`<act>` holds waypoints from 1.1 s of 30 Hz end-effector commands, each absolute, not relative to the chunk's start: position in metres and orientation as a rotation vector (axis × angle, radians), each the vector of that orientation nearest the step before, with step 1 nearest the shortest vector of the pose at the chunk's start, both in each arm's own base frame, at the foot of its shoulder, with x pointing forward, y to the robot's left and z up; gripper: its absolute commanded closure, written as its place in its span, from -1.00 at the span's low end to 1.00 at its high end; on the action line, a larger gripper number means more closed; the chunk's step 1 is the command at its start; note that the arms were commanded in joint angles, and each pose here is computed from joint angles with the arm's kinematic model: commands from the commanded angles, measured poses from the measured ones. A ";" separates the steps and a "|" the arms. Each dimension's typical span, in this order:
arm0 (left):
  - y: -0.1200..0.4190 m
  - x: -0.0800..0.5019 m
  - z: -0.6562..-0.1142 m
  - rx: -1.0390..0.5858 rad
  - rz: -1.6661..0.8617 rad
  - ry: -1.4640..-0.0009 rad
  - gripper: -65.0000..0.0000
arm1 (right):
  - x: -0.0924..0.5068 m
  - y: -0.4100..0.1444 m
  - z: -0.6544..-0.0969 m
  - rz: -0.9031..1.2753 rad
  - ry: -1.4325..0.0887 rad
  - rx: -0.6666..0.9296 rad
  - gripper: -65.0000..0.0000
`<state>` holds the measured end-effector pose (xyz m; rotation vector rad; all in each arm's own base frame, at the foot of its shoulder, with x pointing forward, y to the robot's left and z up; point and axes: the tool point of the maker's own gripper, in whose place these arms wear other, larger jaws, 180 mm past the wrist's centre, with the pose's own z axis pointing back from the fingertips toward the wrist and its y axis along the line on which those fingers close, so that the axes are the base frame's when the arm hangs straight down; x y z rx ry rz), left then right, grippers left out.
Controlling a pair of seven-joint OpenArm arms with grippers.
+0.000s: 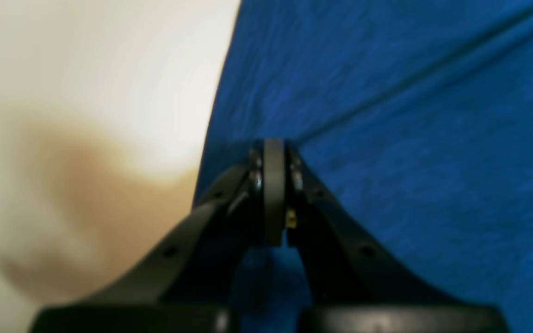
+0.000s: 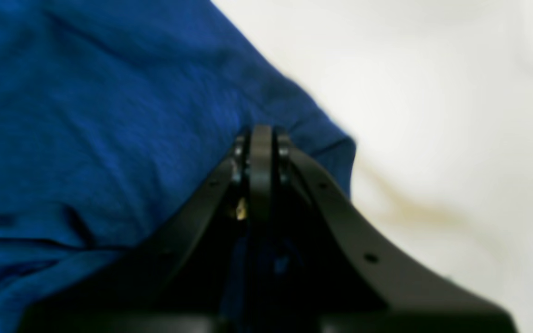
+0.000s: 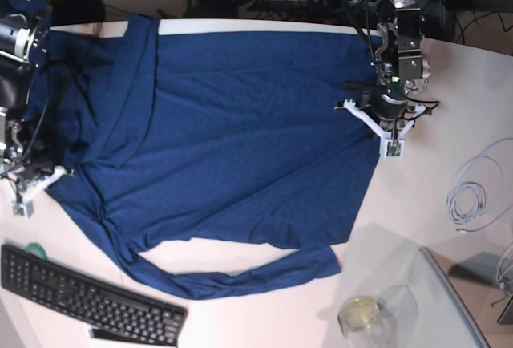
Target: Layout the t-shirt on the table in an organized manner, then fold the t-shirt properly
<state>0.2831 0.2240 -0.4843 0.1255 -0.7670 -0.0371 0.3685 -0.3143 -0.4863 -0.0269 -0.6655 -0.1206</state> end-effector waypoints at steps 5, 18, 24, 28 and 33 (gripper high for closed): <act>0.230 0.296 -0.472 0.140 -0.038 -0.812 1.00 | 0.388 -0.362 -0.455 -0.207 -0.770 -0.172 0.96; 0.208 0.277 -0.426 0.134 -0.076 -0.924 1.00 | 0.345 -0.320 -0.389 0.039 -0.814 -0.215 0.93; 0.209 0.233 -0.450 0.132 -0.090 -0.826 1.00 | 0.256 -0.316 -0.411 -0.019 -0.608 -0.242 0.95; 0.211 0.220 -0.473 0.127 -0.083 -0.760 1.00 | 0.233 -0.311 -0.448 -0.032 -0.489 -0.197 0.95; 0.212 0.234 -0.501 0.106 -0.051 -0.704 1.00 | 0.242 -0.308 -0.484 -0.085 -0.405 -0.119 0.95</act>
